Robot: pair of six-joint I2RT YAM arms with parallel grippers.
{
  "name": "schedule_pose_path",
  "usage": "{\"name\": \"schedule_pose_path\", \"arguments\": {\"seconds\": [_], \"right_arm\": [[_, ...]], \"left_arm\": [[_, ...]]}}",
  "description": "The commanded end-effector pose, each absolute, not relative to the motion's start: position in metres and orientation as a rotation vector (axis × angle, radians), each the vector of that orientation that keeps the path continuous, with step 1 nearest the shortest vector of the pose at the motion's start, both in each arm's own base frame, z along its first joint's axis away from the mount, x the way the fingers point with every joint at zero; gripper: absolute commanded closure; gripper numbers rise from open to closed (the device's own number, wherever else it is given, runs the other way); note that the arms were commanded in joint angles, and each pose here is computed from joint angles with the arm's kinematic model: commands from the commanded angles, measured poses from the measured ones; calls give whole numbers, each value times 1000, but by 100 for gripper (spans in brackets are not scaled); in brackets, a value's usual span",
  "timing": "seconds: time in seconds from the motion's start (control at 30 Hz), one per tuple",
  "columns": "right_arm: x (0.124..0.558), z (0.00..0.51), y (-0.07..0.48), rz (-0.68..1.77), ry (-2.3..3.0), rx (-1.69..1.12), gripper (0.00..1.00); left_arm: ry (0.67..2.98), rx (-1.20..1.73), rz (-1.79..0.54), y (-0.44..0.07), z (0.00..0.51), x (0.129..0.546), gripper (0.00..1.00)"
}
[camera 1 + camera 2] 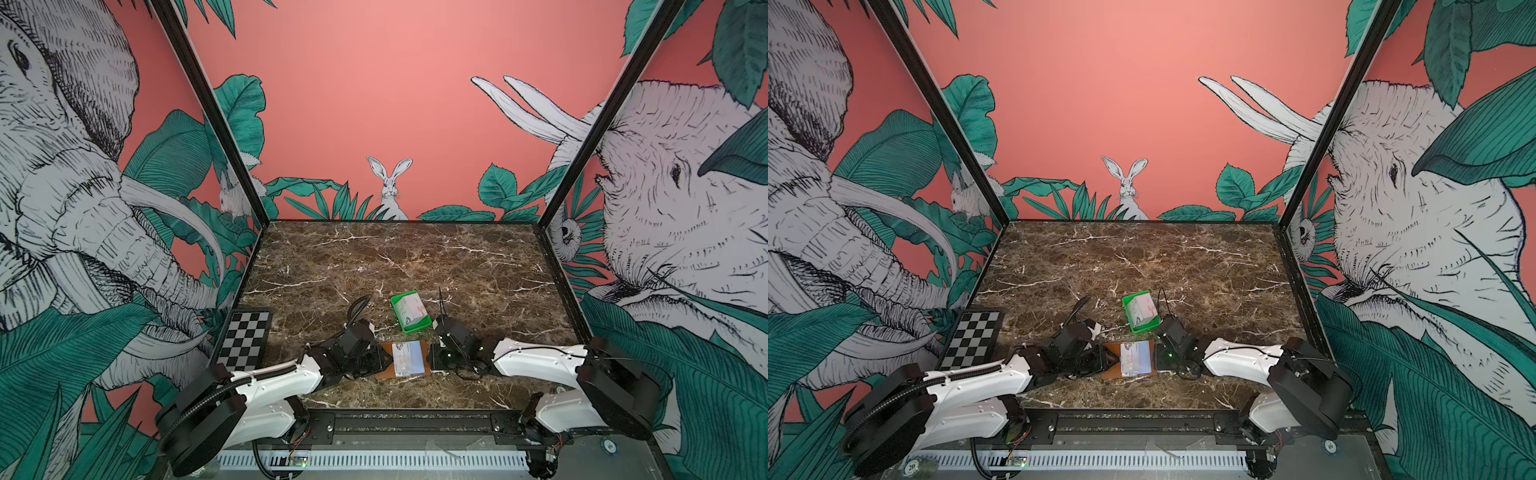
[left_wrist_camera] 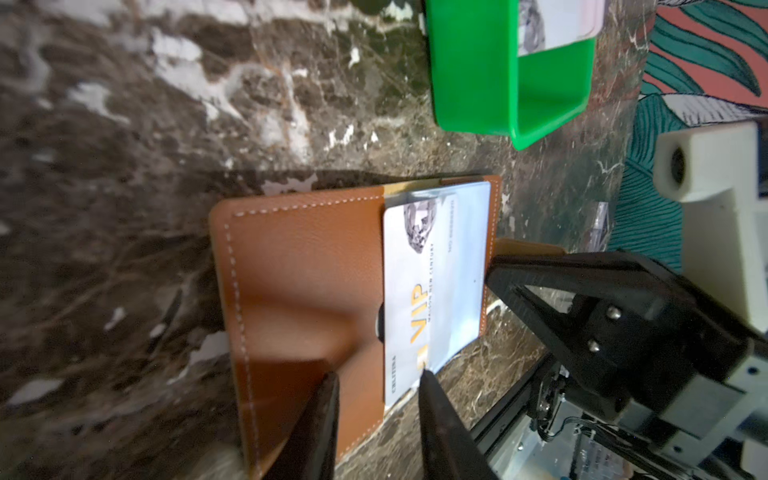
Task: Put the credit cards into the card holder
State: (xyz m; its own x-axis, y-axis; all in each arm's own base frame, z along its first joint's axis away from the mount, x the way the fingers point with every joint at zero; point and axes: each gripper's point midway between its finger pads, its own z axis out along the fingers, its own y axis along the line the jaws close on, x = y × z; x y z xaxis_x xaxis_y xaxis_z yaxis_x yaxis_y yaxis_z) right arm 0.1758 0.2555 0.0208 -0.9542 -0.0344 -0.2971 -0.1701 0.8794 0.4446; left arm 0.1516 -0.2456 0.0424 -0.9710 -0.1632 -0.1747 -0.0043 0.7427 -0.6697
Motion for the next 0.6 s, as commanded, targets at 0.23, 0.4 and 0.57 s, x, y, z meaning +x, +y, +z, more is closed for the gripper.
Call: {"name": "schedule_pose_path", "arguments": {"seconds": [0.23,0.4,0.57], "right_arm": [[169,10,247,634,2798,-158,86],[169,9,247,630,2800,-161,87],[169,9,248,626,2804,-166,86]], "left_arm": [[2733,-58,-930,-239,48,149,61],[2712,-22,-980,-250,51,151,62],[2712,4,-1004,-260,49,152,65]]}}
